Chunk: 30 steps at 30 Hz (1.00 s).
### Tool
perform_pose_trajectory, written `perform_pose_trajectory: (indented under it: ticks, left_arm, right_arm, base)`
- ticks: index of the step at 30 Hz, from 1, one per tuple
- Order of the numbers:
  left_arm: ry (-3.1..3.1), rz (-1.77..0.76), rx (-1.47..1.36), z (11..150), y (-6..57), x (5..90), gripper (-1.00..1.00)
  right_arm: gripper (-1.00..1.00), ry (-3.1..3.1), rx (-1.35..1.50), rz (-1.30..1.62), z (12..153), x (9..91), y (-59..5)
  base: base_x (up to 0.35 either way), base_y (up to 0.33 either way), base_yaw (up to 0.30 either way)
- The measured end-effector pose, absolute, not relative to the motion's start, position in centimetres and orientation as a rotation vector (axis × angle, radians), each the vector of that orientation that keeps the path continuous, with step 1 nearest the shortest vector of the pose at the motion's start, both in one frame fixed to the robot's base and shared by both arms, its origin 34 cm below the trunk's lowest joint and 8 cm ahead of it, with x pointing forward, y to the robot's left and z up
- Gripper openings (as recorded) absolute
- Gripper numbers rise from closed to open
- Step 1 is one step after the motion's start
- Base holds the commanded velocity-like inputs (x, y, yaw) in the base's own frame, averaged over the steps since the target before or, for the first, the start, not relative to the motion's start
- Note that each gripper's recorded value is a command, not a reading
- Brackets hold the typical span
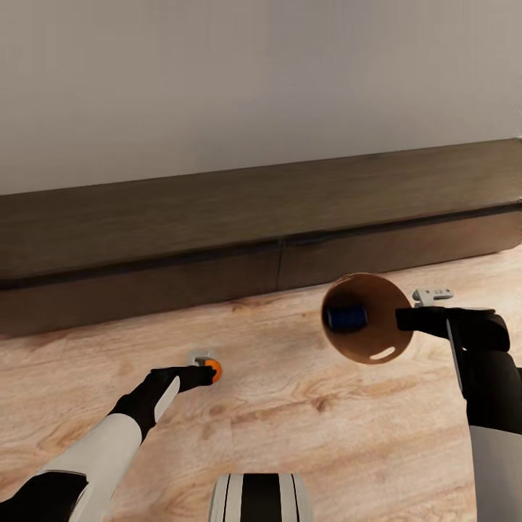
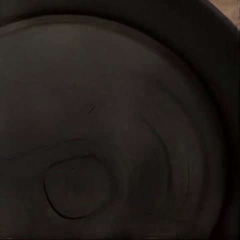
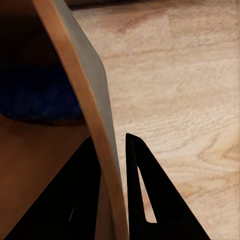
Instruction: Put the three can of soda from the living room inside the tash can in the kitchen.
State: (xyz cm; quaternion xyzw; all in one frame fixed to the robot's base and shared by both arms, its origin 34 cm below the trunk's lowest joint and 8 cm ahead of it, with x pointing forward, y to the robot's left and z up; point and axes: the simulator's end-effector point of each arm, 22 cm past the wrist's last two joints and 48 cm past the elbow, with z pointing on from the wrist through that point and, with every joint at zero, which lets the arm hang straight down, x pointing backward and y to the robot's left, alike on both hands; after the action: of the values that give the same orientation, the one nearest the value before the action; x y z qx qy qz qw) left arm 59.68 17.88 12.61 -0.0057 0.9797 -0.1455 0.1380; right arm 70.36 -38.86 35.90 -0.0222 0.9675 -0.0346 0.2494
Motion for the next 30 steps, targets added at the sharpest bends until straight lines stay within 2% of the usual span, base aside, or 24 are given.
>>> perform_pose_trajectory:
  ticks: [20, 30]
  left_arm:
    - [2.729, -0.440, 0.013, 18.2, 17.5, 63.6, -1.00]
    - [2.557, -0.575, 0.151, 30.4, 13.7, 69.7, -1.00]
  right_arm:
    - [-1.00, 2.614, -0.054, -0.040, 38.4, 69.0, -36.6]
    - [-1.00, 2.615, -0.093, -0.012, 39.1, 68.1, -34.5]
  base:
    - [0.000, 0.000, 0.000]
    - [0.000, 0.000, 0.000]
